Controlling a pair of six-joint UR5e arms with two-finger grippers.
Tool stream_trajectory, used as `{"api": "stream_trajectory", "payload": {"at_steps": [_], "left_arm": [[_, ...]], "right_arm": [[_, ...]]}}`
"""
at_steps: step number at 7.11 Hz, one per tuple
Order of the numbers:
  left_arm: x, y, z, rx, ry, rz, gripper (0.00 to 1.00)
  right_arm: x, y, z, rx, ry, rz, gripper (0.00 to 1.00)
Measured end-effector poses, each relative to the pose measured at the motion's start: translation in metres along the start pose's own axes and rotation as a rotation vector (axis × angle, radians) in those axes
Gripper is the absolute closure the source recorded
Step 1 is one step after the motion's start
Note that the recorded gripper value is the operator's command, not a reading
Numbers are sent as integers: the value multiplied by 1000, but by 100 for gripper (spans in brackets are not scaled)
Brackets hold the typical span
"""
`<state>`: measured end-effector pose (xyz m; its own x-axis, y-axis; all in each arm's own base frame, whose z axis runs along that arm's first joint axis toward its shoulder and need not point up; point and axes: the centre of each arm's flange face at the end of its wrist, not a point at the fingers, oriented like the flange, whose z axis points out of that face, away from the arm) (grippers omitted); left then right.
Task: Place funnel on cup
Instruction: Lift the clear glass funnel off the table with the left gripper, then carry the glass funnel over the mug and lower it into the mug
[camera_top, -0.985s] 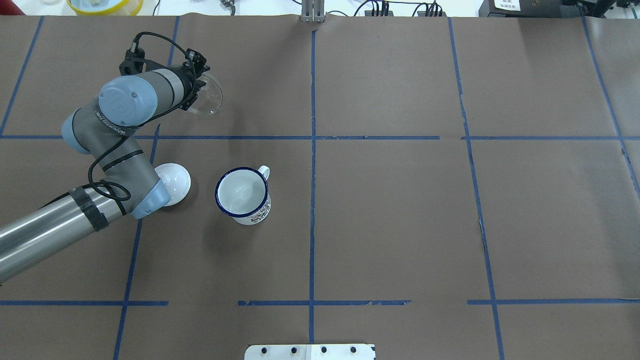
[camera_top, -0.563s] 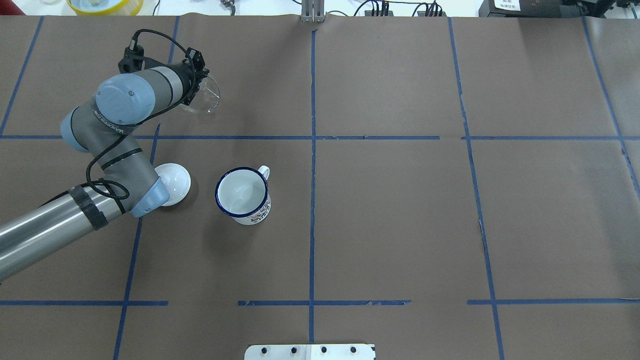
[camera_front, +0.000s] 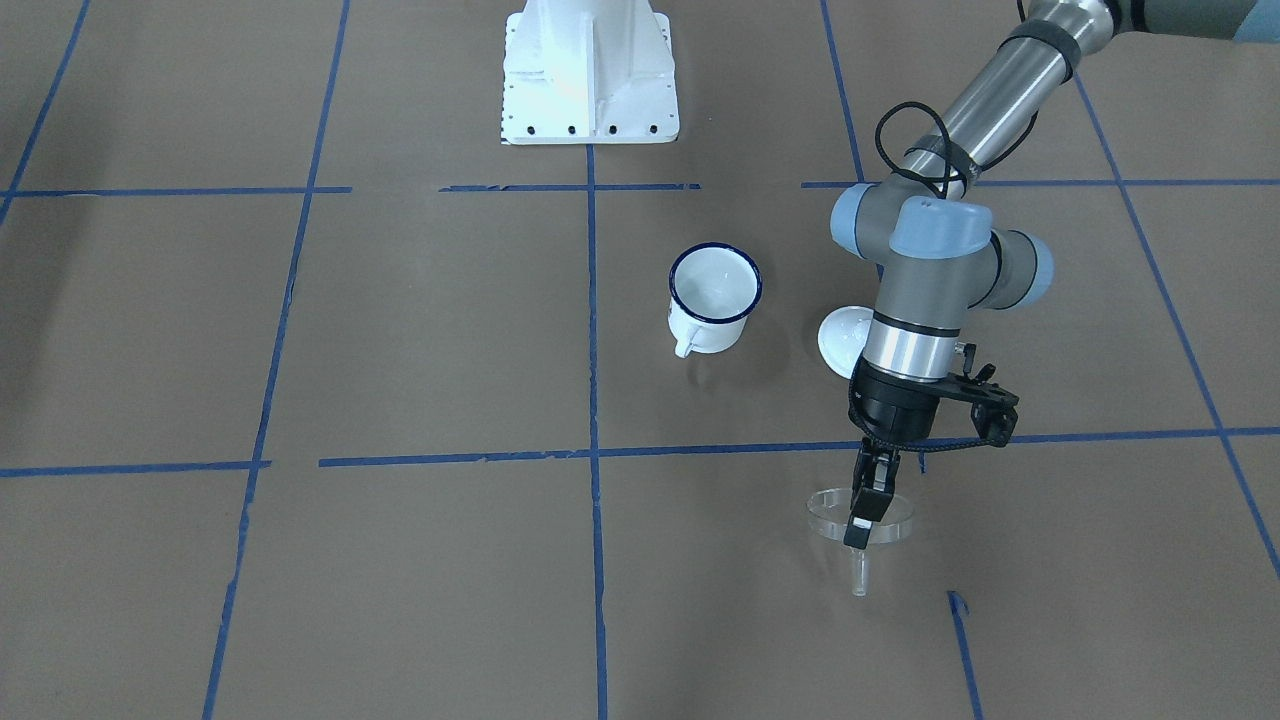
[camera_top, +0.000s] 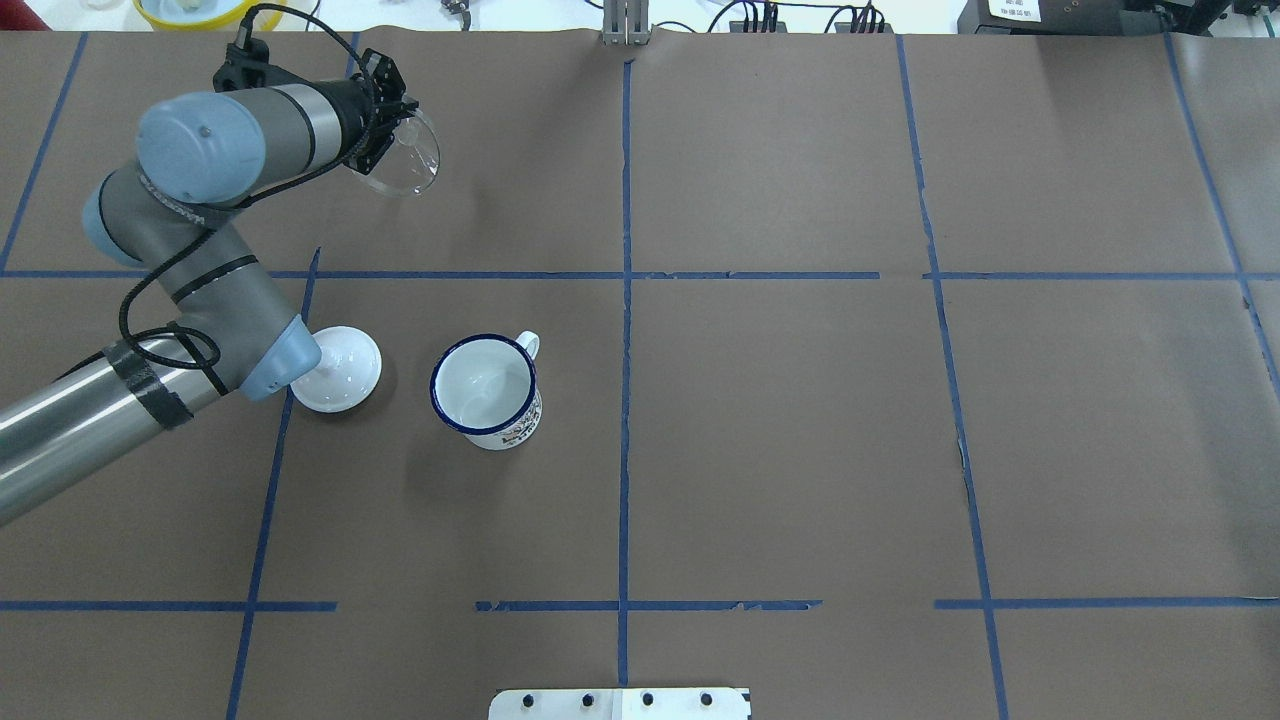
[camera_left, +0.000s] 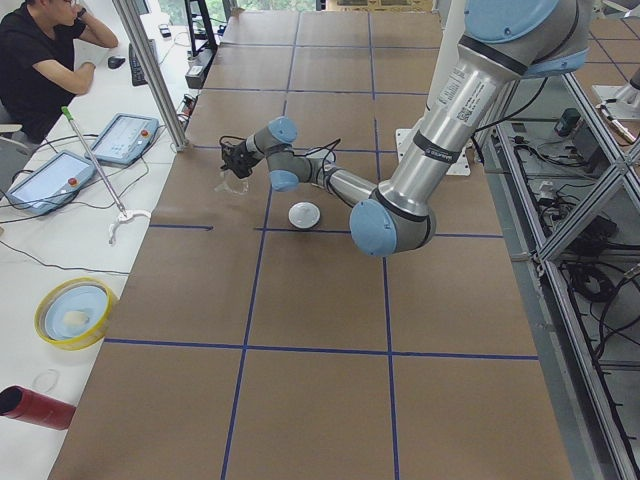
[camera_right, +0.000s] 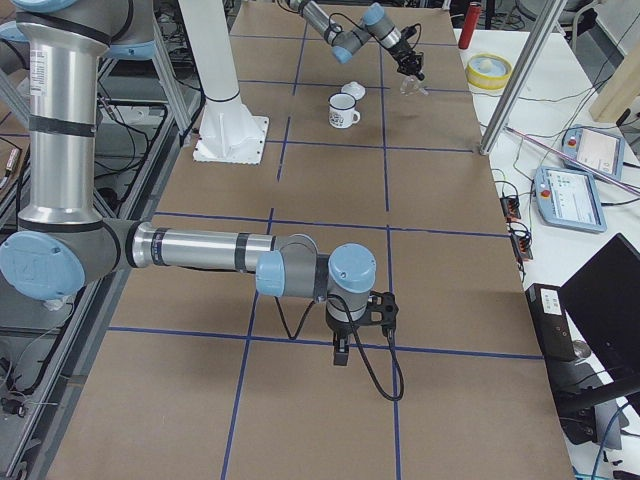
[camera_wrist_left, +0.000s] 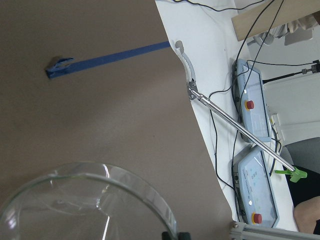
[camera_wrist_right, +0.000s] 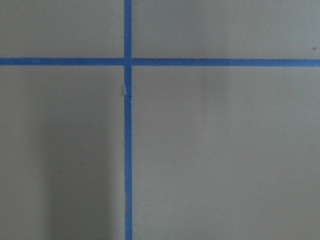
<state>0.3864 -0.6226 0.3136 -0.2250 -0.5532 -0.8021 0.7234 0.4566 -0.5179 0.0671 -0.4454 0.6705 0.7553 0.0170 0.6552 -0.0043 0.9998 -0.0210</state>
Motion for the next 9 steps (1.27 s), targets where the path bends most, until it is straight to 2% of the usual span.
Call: {"api": "stream_trajectory", "payload": {"at_steps": [2, 4, 6, 9], "left_arm": [[23, 8, -35, -54, -91, 167, 100], [41, 27, -90, -79, -191, 376, 100], [44, 51, -134, -177, -350, 493, 100], [22, 136, -173, -317, -572, 623, 100]], "right_arm": [[0, 0, 0, 0, 0, 0, 0], [0, 0, 0, 0, 0, 0, 0], [0, 0, 0, 1, 0, 0, 0], [0, 0, 0, 0, 0, 0, 0]]}}
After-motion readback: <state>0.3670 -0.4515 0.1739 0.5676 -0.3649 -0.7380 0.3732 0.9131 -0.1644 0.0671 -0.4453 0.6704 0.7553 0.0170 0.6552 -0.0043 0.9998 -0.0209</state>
